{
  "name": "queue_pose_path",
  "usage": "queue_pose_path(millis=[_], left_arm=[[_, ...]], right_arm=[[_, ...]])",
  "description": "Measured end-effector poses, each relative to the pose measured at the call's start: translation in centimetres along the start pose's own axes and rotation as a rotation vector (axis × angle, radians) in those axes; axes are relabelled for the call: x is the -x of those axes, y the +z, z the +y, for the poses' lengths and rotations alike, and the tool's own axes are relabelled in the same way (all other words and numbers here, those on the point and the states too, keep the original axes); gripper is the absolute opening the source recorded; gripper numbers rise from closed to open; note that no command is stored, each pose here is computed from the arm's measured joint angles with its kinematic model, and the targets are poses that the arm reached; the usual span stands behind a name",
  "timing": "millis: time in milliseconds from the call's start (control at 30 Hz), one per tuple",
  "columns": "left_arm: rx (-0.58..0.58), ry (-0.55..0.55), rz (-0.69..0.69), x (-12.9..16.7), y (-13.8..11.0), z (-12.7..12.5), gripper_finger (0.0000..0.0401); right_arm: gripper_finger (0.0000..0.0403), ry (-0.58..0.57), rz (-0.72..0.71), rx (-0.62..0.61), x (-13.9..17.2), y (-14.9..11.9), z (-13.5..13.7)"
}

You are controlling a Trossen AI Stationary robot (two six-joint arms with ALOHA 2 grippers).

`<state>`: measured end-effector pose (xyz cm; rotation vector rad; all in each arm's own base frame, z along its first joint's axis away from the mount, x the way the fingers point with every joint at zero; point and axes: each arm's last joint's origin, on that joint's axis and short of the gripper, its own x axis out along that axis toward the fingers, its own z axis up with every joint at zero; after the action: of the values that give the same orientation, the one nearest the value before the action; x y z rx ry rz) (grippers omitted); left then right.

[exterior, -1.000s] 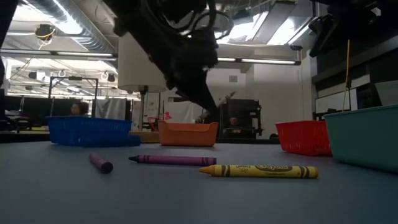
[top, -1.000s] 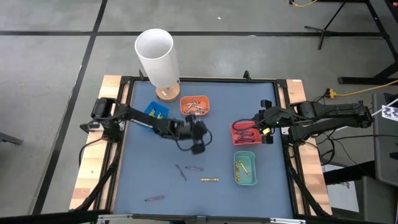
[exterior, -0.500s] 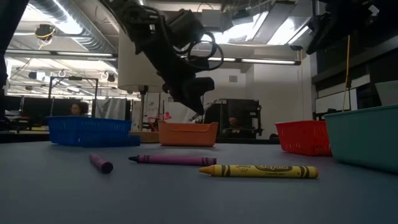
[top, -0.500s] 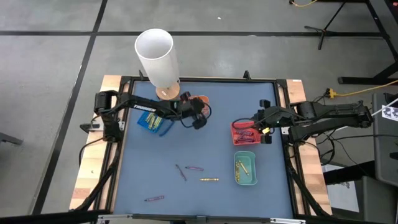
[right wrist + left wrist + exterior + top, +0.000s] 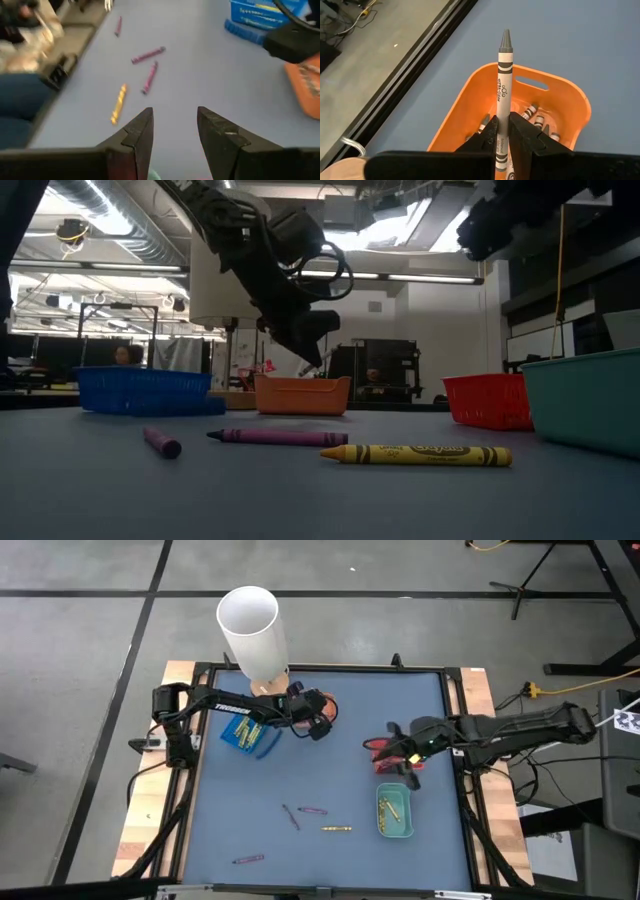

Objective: Sort crayons
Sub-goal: Put the gray crayon into the orange bin, then put the yellow crayon into the light blue bin

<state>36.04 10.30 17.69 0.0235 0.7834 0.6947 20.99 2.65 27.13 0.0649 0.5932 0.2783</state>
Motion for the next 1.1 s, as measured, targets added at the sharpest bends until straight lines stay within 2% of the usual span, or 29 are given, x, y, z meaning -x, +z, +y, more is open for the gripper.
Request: queue_pose_path(millis=[100,233,400,633,833,1100], left_arm=[[0.000,-0.001,0.000,0.0,0.0,0.0,0.0017],[0.004,-0.002,0.000,0.0,0.0,0.0,0.0027],[0.004,0.007,0.000,0.0,0.0,0.0,0.0061],[-0.009,0.021,-0.015,0.7,0.4,0.2,0.0083],[-0.055,-0.039,-0.111,5.4,2.2,-0.2,0.0084],[-0.108,-0.173,-0.171,13.5,2.3,-1.8,0.0084]], right_arm=[[0.0152,0.021,-0.011,-0.087,-1.5,0.2,-0.2],[0.0152,0.072,0.009,-0.116,-3.7,0.1,-0.5],[0.0152,0.127,0.022,-0.141,-6.4,-0.2,-0.9],[0.0152,0.159,-0.026,-0.203,-9.3,-0.2,-0.9],[0.0152,0.213,-0.135,-0.128,-10.5,0.4,1.7],[0.0152,0.097,-0.165,-0.074,-10.8,0.0,5.6]])
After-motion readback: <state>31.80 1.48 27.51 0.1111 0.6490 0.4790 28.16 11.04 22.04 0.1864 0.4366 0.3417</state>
